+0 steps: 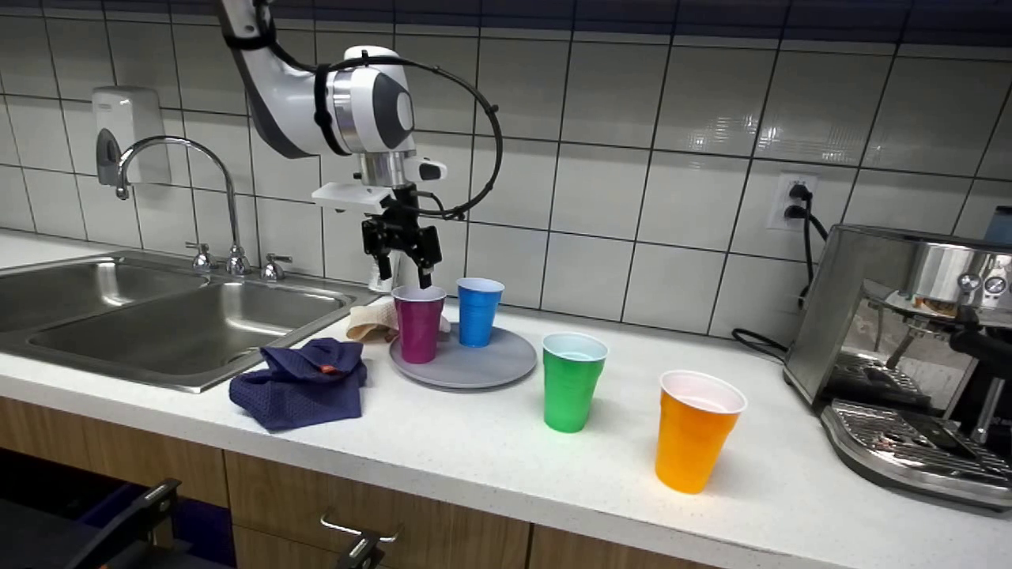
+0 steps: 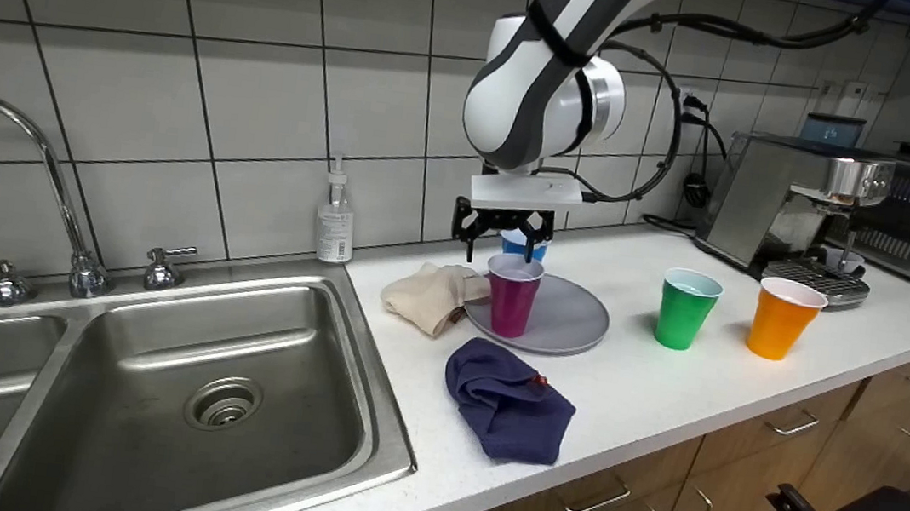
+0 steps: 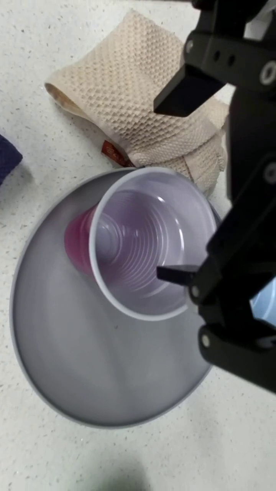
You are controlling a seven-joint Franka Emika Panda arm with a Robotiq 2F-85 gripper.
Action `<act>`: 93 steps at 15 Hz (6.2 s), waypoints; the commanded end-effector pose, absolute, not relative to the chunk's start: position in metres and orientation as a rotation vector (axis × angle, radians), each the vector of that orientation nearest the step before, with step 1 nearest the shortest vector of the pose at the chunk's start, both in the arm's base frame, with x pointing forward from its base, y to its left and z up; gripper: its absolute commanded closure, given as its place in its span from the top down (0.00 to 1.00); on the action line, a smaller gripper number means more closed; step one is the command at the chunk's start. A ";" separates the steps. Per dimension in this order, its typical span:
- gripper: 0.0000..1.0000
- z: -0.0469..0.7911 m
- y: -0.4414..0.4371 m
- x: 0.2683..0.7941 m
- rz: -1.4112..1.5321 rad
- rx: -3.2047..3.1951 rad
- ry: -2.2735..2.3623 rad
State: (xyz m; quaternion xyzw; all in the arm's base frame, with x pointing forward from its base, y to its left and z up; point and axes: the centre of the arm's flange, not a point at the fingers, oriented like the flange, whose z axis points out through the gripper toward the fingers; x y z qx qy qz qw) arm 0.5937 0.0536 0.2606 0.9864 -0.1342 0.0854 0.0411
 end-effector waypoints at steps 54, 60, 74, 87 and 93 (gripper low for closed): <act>1.00 0.257 -0.221 0.565 0.116 2.481 -1.752; 1.00 0.239 -0.225 0.573 0.067 2.455 -1.752; 0.00 0.240 -0.226 0.573 0.066 2.461 -1.757; 0.01 0.259 -0.218 0.566 -0.031 2.451 -1.736; 0.01 0.281 -0.195 0.576 -0.036 2.483 -1.729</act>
